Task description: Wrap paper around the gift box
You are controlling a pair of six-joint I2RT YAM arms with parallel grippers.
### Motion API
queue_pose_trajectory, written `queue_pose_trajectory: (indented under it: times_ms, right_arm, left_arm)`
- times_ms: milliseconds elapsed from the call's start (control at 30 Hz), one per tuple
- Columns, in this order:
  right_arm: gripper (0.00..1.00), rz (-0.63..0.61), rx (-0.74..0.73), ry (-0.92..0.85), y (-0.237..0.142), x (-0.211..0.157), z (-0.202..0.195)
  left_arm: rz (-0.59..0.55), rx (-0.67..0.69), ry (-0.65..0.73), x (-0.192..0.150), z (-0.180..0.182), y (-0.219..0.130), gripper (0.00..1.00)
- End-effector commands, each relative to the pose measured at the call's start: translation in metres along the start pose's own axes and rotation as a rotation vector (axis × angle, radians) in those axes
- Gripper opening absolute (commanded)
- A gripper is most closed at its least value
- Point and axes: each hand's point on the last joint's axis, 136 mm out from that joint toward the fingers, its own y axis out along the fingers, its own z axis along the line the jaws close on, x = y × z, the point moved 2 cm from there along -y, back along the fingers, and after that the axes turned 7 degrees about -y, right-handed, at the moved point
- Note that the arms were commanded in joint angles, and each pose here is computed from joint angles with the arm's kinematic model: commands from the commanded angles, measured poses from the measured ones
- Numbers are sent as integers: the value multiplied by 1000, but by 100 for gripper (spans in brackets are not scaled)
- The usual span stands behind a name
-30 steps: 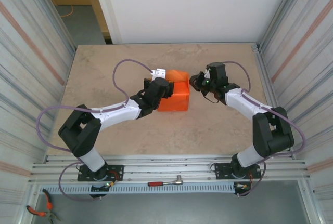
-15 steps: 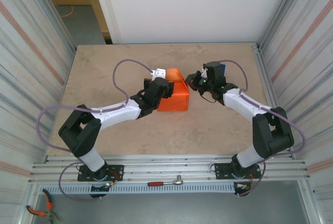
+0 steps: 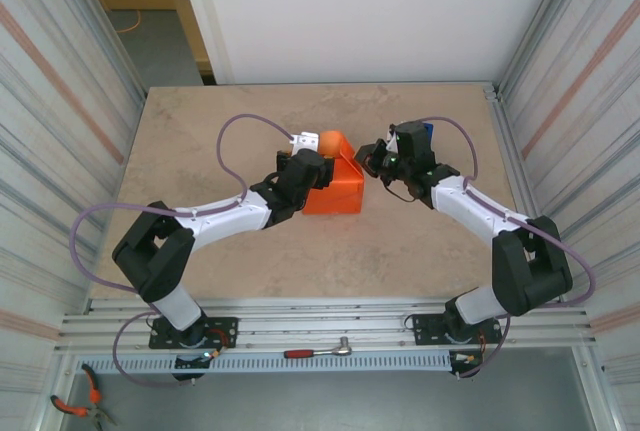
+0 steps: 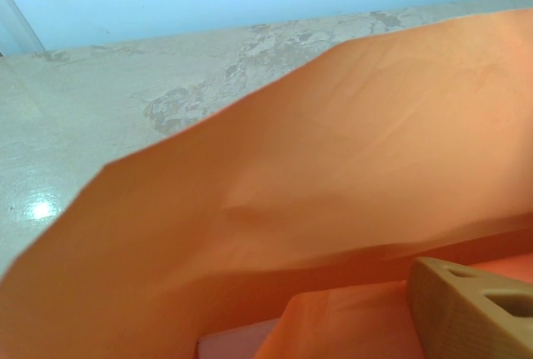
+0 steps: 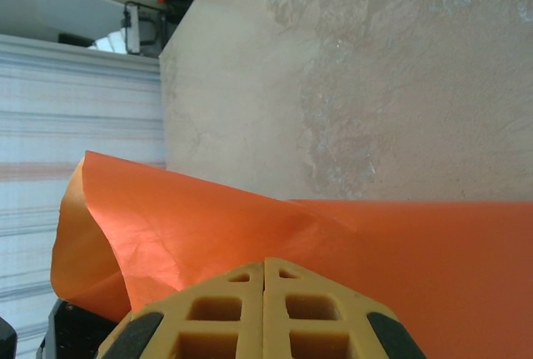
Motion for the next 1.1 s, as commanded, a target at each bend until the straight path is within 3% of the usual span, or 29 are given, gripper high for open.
queue_pose_trajectory:
  times_ms: [0, 467, 800, 1067]
  right_arm:
    - [0, 15, 5, -20, -1, -10, 3]
    - [0, 96, -45, -45, 14, -32, -9]
    - [0, 101, -56, -96, 15, -26, 3]
    - [0, 129, -109, -95, 15, -39, -16]
  left_arm:
    - [66, 65, 64, -22, 12, 3, 86]
    - [64, 67, 55, -23, 14, 0, 86]
    - [63, 64, 47, -23, 15, -1, 86]
    - [40, 11, -35, 6, 20, -11, 86]
